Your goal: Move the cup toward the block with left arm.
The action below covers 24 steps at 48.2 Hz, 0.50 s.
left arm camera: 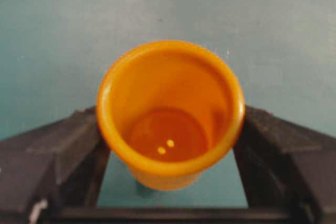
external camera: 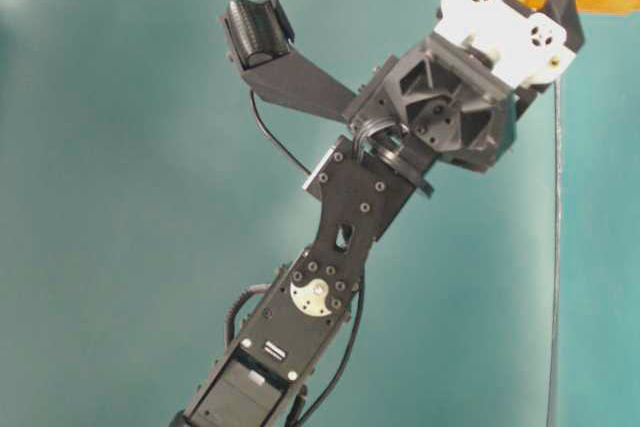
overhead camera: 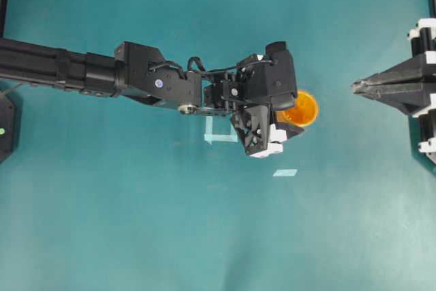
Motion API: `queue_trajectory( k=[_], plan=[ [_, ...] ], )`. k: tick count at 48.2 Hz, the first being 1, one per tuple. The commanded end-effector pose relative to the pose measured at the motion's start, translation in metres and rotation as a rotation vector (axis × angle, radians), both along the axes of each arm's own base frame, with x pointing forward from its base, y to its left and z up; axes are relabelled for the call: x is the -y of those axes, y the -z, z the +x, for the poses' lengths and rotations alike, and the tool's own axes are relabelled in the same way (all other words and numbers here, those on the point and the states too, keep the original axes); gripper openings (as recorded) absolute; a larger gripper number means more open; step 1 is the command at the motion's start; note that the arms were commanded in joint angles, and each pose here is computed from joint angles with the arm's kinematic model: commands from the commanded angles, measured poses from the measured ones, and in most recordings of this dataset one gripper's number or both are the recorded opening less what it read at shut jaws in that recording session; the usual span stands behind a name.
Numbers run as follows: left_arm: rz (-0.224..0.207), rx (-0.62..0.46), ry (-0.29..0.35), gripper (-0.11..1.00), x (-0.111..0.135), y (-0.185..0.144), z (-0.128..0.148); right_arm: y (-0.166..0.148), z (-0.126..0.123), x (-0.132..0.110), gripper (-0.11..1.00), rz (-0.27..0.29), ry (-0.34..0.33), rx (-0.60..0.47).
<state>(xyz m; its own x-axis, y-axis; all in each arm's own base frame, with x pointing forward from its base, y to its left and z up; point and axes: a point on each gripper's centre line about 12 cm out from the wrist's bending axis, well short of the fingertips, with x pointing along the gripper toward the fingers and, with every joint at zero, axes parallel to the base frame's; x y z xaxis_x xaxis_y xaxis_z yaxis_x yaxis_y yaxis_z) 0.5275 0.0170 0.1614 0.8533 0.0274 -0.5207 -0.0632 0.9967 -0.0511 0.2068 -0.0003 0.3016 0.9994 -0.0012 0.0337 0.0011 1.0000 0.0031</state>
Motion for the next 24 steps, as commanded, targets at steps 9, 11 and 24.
queue_trajectory(
  k=[9, 11, 24],
  plan=[
    [0.002, 0.06, 0.002, 0.7, 0.0008, -0.0252, 0.0021, -0.0121, 0.0025, 0.0, 0.0, 0.0, 0.0, 0.031],
    [0.002, 0.06, 0.003, 0.7, 0.0016, -0.0252, 0.0021, -0.0121, 0.0025, 0.0, 0.0, 0.0, 0.0, 0.031],
    [0.002, 0.058, 0.002, 0.69, 0.0008, -0.025, 0.002, -0.0118, 0.0028, 0.0, 0.0, 0.0, 0.0, 0.029]
  ],
)
